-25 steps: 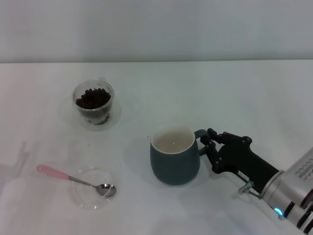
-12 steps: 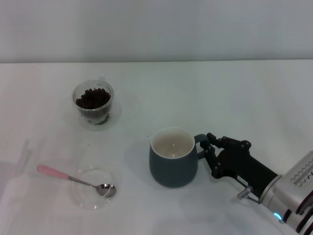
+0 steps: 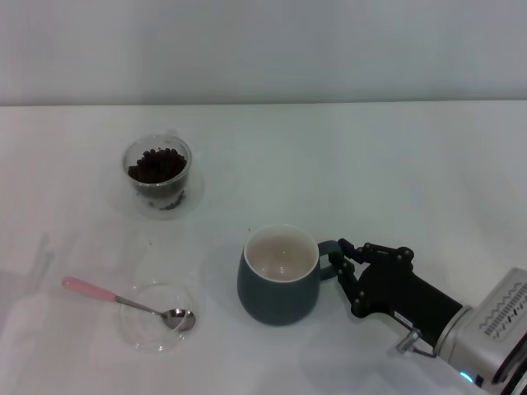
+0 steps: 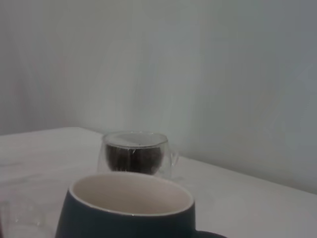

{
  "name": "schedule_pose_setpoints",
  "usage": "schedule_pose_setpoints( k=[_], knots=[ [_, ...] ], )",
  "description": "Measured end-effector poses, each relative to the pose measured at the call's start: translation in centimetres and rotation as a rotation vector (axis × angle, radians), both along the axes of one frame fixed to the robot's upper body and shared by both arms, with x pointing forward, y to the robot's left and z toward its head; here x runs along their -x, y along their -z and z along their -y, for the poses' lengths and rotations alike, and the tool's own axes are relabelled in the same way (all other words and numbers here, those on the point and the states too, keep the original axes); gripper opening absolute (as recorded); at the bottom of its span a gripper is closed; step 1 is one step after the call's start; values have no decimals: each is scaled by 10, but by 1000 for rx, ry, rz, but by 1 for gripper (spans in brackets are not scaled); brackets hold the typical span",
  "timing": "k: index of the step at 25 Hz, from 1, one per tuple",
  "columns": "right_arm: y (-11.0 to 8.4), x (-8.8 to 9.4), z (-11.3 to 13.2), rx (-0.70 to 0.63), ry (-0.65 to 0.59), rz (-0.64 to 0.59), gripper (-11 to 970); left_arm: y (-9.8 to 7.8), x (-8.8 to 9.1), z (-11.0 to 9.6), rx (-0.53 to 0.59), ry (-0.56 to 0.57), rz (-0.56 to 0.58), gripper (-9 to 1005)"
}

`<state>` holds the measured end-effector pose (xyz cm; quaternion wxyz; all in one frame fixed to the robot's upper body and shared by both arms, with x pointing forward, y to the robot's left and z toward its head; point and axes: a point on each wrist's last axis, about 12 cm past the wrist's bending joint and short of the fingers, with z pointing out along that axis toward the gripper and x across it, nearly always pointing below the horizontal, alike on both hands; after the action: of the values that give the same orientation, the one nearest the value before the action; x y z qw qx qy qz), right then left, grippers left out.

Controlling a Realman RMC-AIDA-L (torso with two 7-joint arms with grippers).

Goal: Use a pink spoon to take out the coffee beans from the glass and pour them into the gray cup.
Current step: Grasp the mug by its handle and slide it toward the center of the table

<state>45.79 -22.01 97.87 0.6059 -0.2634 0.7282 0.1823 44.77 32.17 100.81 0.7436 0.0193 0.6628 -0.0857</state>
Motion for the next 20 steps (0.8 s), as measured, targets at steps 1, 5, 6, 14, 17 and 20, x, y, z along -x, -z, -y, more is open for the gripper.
schedule_pose_setpoints(
  k=[1,5,6,14,17,20],
  knots=[
    [0,1,0,8,-4,4,145,0,0,0,0,1,1,862],
    [1,4,-1,22,-28,16,139,-1,-2,0,-3,3,7,862],
    [1,5,-2,22,-32,16,142,-2,-2,0,-5,4,8,862],
    [0,6,-2,-2,-40,-2,251,-3,-5,0,-8,11,11,862],
    [0,5,2,-43,-30,-37,393,-3,-5,0,-8,9,12,862],
    [0,6,7,-70,-39,-66,509,-3,-5,0,-8,7,13,861]
  ],
)
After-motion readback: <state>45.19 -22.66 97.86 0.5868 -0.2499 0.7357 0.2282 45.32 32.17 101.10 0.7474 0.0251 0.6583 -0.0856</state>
